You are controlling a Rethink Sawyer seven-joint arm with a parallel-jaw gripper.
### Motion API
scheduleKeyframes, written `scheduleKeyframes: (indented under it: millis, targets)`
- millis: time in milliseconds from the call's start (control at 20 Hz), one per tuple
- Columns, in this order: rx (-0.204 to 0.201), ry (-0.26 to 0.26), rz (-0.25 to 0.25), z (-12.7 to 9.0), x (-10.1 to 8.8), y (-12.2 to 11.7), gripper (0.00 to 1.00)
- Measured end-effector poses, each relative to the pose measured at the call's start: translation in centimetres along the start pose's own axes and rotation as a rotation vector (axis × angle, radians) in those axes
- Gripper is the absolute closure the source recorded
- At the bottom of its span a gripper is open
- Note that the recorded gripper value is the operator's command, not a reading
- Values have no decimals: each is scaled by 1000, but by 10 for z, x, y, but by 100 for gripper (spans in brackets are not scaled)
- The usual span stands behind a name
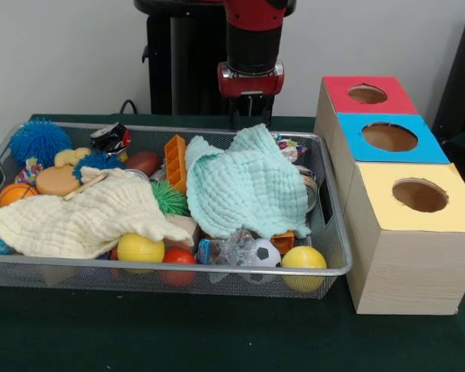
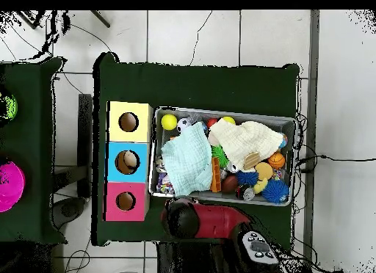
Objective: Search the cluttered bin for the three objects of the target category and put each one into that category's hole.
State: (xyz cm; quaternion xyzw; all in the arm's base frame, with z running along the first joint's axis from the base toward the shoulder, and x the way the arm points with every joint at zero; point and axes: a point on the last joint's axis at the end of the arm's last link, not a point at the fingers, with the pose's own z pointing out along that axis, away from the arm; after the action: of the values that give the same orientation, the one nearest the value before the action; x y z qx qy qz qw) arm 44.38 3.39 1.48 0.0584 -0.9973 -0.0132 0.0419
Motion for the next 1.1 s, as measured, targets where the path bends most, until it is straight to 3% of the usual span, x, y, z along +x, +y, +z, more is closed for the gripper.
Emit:
scheduleKeyframes:
  millis: [450,1100]
  targets:
    - [-34,12,-27,5,1,-4,0]
    - [-76,36,-21,5,-3,-7,0]
